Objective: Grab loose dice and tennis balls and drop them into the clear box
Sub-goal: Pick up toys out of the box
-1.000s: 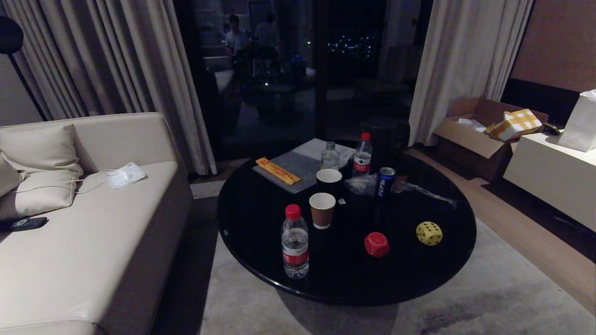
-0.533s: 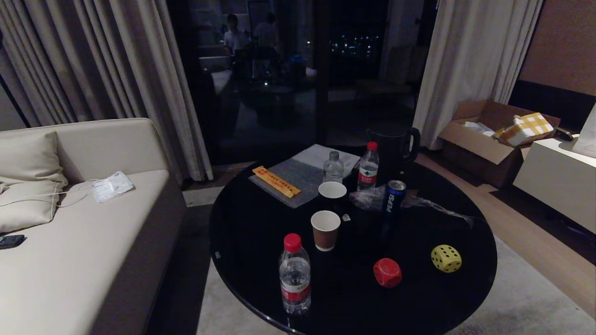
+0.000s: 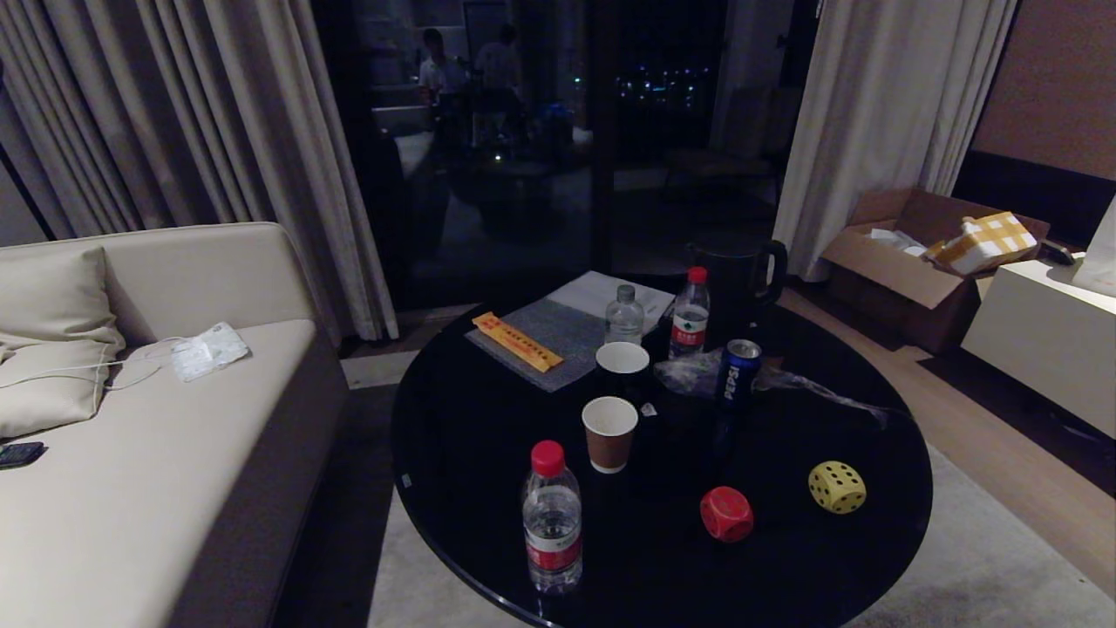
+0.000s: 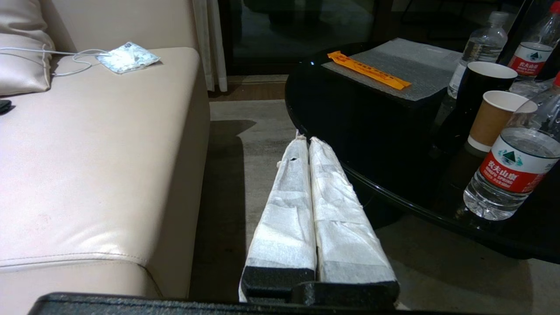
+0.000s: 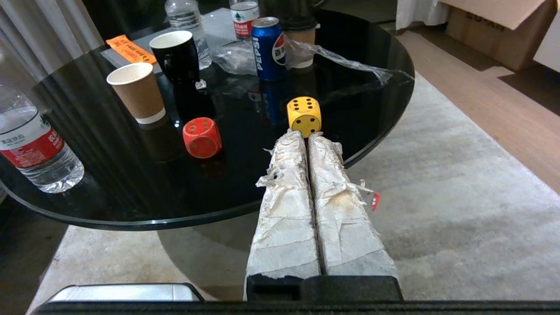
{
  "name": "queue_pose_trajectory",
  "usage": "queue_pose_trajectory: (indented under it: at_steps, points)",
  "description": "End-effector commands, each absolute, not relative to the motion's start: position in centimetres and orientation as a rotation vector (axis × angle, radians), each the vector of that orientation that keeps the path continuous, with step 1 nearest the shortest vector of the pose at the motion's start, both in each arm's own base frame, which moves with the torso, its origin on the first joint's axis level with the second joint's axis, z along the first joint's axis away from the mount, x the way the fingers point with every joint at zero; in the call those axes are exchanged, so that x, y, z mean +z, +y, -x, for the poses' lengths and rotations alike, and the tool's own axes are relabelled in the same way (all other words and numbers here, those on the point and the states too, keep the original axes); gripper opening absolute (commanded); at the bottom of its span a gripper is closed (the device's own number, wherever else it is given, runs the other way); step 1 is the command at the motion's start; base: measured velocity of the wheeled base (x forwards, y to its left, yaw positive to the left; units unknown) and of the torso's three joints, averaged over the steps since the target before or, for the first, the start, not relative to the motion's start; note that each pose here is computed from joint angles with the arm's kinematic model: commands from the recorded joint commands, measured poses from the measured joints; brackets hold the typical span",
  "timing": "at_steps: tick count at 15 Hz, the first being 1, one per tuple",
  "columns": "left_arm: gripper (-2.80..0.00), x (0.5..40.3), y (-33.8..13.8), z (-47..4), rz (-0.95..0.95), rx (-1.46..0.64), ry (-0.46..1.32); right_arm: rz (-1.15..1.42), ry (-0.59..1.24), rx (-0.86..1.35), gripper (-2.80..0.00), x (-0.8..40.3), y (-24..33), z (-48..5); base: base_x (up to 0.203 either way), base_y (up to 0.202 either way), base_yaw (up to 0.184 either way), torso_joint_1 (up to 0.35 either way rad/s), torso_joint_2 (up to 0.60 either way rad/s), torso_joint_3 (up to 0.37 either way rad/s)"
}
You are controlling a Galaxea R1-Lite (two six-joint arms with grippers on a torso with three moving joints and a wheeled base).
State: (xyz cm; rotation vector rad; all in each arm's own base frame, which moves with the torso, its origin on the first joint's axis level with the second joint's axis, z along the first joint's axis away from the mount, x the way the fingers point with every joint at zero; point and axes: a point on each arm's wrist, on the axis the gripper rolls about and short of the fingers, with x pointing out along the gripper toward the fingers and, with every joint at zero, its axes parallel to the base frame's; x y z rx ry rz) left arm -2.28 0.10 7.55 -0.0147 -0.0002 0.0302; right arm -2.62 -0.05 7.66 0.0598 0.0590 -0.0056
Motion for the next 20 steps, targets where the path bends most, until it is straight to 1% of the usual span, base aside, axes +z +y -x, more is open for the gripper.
queue_pose_trajectory:
  at_steps: [1, 3, 5, 7, 9, 12, 16, 17, 20]
  points:
    - [-2.8, 7.5, 0.1, 2.3, 0.015, 0.031, 0.003, -0.054, 0.049, -0.023, -2.8, 8.3, -0.1, 2.7, 0.0, 0.0, 0.0, 0.0, 0.0, 0.0]
    - [-2.8, 7.5, 0.1, 2.3, 0.015, 0.031, 0.003, -0.052, 0.085, -0.025, -2.8, 10.8, -0.1, 2.2, 0.0, 0.0, 0.0, 0.0, 0.0, 0.0]
    - [-2.8, 7.5, 0.1, 2.3, 0.015, 0.031, 0.004, -0.051, 0.198, -0.031, -2.8, 13.8, -0.1, 0.1, 0.0, 0.0, 0.0, 0.0, 0.0, 0.0]
    - [-2.8, 7.5, 0.1, 2.3, 0.015, 0.031, 0.003, -0.055, 0.313, -0.037, -2.8, 15.9, -0.1, -3.1, 0.0, 0.0, 0.0, 0.0, 0.0, 0.0]
    - [-2.8, 7.5, 0.1, 2.3, 0.015, 0.031, 0.003, -0.073, 0.4, -0.045, -2.8, 17.0, 0.0, -7.1, 0.0, 0.0, 0.0, 0.0, 0.0, 0.0]
    - [-2.8, 7.5, 0.1, 2.3, 0.015, 0.031, 0.003, -0.095, 0.527, -0.053, -2.8, 17.0, 0.0, -14.0, 0.0, 0.0, 0.0, 0.0, 0.0, 0.0]
    - [-2.8, 7.5, 0.1, 2.3, 0.015, 0.031, 0.003, -0.099, 0.666, -0.03, -2.8, 14.9, 0.8, -21.8, 0.0, 0.0, 0.0, 0.0, 0.0, 0.0]
    - [-2.8, 7.5, 0.1, 2.3, 0.015, 0.031, 0.003, -0.097, 0.701, -0.025, 0.0, 14.2, 1.0, -23.1, 0.0, 0.0, 0.0, 0.0, 0.0, 0.0]
    - [-2.8, 7.5, 0.1, 2.3, 0.015, 0.031, 0.003, -0.086, 0.798, -0.029, 0.0, 11.5, 1.4, -26.4, 0.0, 0.0, 0.0, 0.0, 0.0, 0.0]
